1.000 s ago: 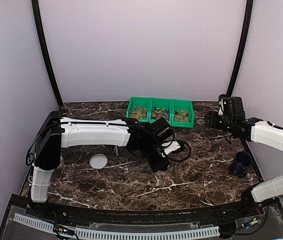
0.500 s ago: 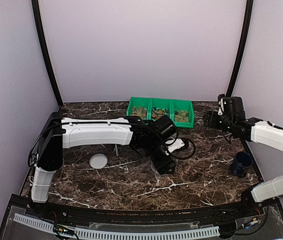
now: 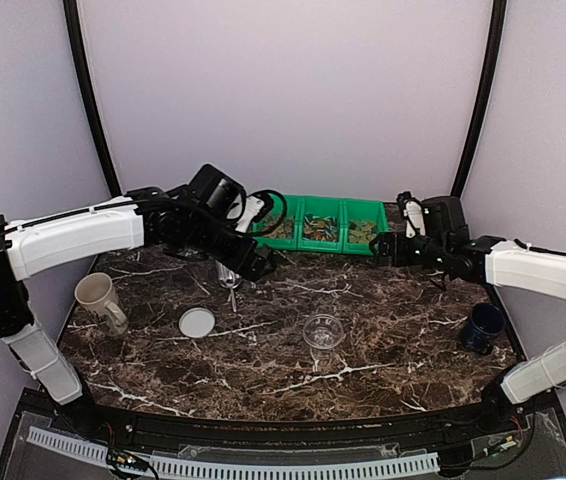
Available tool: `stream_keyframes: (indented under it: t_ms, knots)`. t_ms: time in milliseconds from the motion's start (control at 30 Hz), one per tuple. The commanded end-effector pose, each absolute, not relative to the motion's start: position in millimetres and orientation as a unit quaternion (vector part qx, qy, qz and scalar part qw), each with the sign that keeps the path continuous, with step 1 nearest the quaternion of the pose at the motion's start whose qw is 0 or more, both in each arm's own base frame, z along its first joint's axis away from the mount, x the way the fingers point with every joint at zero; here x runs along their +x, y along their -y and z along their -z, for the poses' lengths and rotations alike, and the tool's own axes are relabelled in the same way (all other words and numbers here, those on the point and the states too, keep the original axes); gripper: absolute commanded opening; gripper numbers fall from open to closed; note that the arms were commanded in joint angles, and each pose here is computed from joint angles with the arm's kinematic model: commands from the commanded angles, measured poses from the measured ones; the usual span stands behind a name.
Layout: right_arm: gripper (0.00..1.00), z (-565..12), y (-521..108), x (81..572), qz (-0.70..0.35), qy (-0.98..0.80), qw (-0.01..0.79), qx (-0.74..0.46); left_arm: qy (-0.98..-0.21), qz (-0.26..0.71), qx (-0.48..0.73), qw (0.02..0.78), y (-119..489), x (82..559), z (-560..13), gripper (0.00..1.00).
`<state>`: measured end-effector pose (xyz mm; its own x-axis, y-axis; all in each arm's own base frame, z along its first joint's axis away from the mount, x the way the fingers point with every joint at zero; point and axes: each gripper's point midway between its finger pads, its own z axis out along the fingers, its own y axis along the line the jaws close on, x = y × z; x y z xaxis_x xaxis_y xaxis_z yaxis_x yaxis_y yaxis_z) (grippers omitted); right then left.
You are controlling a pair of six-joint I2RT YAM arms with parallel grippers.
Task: Pack the candies
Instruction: Place the packing bottle at the center of the board.
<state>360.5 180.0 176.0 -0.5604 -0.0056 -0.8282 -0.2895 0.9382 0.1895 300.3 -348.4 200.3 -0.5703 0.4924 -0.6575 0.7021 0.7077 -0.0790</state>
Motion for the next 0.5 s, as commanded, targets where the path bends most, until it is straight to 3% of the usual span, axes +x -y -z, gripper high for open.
stream_keyframes:
  t_ms: [0, 167, 467]
  knots:
    - [0.93, -187.6, -229.5, 363.2, -0.164, -0.858, 0.464, -0.147, -0.890, 0.155, 0.226, 0.363, 286.2, 320.2, -212.3, 0.97]
    - [0.93, -197.4, -302.5, 360.4, -0.197, -0.850, 0.452, -0.185, -0.902, 0.132, 0.144, 0.384, 226.0, 331.8, -206.4, 0.99]
    - [0.90, -174.3, -422.5, 377.3, -0.197, -0.858, 0.409, -0.239, -0.919, 0.126, 0.075, 0.366, 173.2, 340.6, -181.5, 0.99]
